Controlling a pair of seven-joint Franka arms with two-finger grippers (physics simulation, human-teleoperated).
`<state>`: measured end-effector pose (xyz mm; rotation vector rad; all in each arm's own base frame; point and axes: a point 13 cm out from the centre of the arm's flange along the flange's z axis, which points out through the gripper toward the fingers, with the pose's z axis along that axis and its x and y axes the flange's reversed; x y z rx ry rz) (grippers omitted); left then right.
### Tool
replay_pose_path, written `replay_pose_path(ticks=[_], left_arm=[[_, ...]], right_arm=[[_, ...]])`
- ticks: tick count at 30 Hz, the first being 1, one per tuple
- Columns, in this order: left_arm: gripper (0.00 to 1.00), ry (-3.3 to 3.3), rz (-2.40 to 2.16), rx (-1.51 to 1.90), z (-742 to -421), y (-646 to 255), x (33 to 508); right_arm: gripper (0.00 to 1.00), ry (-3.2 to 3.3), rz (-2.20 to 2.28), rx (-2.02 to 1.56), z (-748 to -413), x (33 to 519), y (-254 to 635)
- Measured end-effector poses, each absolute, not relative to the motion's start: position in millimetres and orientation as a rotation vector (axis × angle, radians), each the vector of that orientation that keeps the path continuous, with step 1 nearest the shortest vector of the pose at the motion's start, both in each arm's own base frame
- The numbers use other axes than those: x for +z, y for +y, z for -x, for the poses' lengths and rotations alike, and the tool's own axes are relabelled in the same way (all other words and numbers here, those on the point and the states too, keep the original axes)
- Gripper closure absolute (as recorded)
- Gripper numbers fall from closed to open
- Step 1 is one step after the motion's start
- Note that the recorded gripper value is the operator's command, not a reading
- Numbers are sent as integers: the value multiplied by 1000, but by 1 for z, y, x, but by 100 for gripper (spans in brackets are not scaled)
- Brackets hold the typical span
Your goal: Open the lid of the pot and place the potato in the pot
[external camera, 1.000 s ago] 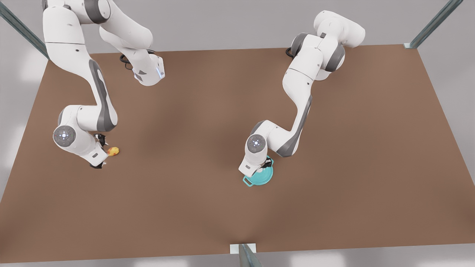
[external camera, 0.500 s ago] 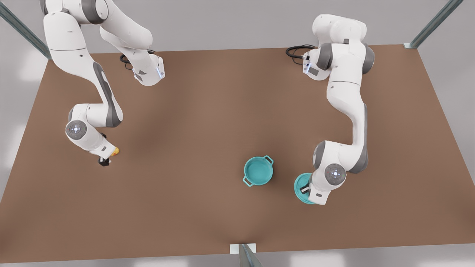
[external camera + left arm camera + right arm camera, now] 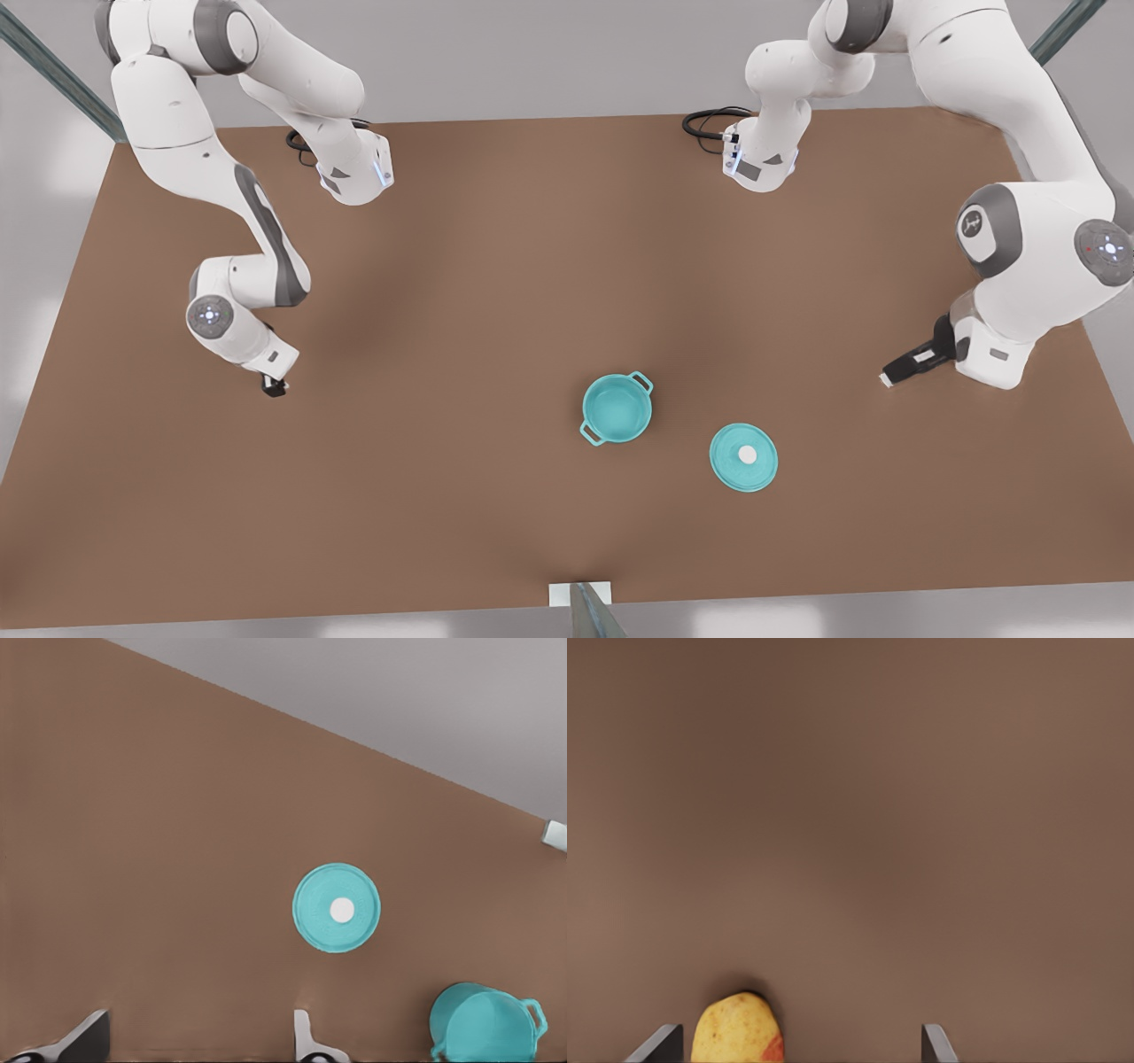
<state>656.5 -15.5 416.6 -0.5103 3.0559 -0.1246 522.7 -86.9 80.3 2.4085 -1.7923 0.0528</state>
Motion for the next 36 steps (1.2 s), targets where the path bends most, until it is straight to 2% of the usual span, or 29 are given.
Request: replay_pose_path(ticks=[3, 9, 22, 36], left_arm=[[0, 3115, 374, -98, -629, -32, 423], [0, 3186, 116, -73, -616, -73, 413], [0, 3212, -83, -62, -617, -67, 399], [0, 3217, -198, -65, -617, -71, 391]], right_arm=[[0, -1793, -2403, 65, -522, 75, -102], [0, -1799, -2388, 90, -519, 75, -127], [0, -1775, -2395, 57, -494, 46, -143], [2, -1801, -2411, 64, -493, 35, -135]])
